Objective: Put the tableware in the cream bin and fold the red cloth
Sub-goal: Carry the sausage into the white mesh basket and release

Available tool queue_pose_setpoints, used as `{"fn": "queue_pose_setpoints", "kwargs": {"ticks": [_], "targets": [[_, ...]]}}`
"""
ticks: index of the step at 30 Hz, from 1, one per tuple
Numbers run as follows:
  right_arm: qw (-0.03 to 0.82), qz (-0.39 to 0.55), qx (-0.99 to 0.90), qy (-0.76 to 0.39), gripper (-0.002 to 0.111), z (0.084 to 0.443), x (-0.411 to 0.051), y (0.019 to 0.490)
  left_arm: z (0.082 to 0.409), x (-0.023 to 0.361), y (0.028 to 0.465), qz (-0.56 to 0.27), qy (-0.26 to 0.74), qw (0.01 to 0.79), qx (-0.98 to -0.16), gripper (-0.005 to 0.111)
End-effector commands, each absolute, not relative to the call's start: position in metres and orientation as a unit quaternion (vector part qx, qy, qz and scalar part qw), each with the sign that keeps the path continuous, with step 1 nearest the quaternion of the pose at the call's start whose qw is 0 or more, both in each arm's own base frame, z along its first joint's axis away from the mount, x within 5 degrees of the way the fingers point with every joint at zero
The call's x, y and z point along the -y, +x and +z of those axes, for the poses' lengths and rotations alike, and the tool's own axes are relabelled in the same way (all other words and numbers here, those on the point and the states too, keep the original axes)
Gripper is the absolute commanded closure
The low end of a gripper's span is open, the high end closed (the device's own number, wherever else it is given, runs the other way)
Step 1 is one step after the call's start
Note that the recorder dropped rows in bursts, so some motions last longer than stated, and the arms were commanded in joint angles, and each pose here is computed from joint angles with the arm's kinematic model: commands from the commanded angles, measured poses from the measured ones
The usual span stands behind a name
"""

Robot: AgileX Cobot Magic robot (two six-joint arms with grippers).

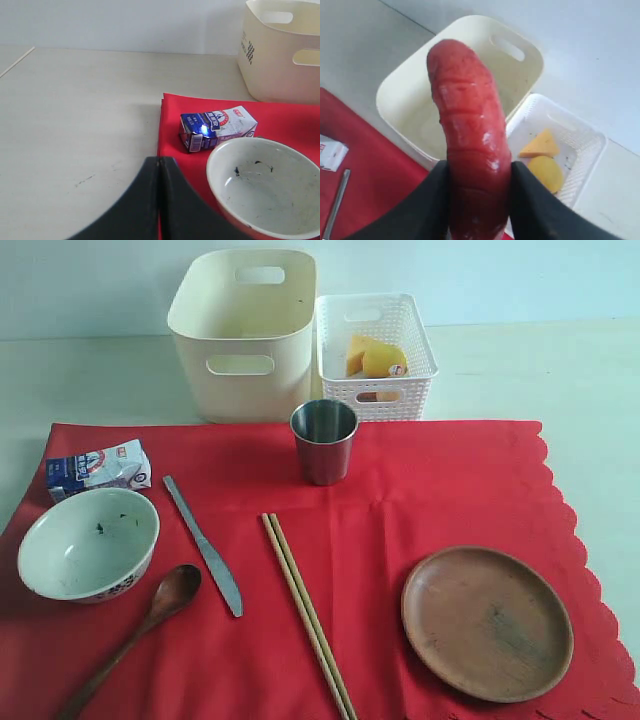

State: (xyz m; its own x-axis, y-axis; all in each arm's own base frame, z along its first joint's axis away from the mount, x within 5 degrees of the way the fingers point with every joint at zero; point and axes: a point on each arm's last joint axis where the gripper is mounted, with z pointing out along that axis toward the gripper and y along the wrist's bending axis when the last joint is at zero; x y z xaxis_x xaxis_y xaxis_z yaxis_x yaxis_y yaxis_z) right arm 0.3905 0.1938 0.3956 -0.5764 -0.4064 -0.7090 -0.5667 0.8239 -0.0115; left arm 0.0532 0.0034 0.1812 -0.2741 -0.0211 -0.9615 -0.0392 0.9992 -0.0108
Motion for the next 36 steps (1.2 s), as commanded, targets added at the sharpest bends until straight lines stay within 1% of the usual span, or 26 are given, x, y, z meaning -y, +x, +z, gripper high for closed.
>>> {"fn": "queue_pose_setpoints", "kwargs": {"ticks": [1,7,12,18,27,34,36], "targets": [[0.379,0.099,-0.886,-0.249,0.108,0.405,-0.170,0.395,0.181,-0.003,0.053,0.006,-0.018,0.607,-0.795,0.107],[0.396,0.087,-0.889,-0.215,0.108,0.402,-0.146,0.412,0.181,-0.003,0.053,0.006,-0.018,0.607,-0.795,0.107],[0.398,0.072,-0.901,-0.160,0.108,0.384,-0.133,0.433,0.181,-0.003,0.053,0.006,-0.018,0.607,-0.795,0.107],[0.367,0.063,-0.915,-0.158,0.108,0.345,-0.136,0.454,0.181,-0.003,0.053,0.005,-0.017,0.607,-0.795,0.107],[0.313,0.054,-0.935,-0.160,0.108,0.264,-0.145,0.488,0.181,-0.003,0.053,0.005,-0.017,0.607,-0.795,0.107],[0.266,0.053,-0.949,-0.159,0.108,0.208,-0.149,0.501,0.181,-0.003,0.053,0.005,-0.017,0.607,-0.795,0.107],[0.250,0.070,-0.954,-0.153,0.108,0.198,-0.153,0.500,0.181,-0.003,0.053,0.005,-0.017,0.607,-0.795,0.107]]}}
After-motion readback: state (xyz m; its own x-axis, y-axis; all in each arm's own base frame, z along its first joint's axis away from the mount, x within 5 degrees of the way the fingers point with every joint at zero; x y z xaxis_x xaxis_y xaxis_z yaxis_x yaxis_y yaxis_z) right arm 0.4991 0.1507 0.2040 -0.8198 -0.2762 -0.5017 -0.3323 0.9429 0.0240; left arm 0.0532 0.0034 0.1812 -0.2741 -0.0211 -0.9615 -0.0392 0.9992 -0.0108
